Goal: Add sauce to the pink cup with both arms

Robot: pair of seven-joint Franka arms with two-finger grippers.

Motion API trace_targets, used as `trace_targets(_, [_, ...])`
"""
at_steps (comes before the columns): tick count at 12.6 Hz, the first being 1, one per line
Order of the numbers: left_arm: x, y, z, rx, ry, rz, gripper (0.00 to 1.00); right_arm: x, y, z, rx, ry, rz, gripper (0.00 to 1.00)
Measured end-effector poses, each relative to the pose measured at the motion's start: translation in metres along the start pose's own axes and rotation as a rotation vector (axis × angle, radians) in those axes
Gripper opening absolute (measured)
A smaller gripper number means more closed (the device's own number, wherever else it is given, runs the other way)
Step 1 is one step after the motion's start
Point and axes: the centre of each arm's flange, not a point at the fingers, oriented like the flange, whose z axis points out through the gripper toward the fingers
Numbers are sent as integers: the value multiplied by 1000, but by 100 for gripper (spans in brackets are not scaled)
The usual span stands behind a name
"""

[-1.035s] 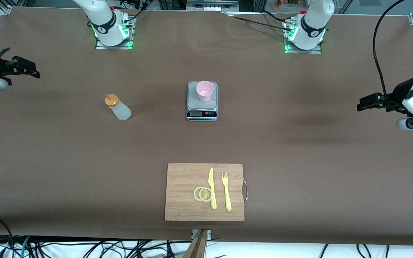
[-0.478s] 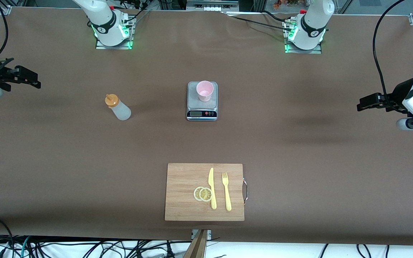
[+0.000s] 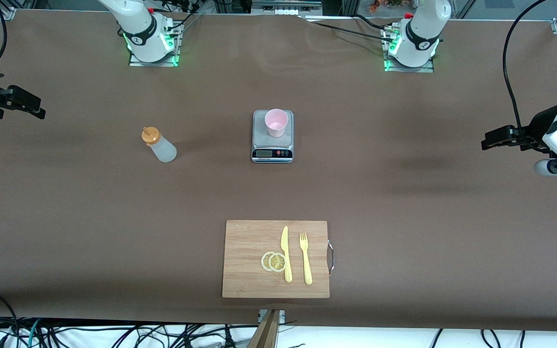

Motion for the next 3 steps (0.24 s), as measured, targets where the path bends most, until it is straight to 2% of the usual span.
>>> trace_targets(3, [0, 0, 0, 0, 0, 0, 100, 0, 0, 0, 1, -1, 24, 100])
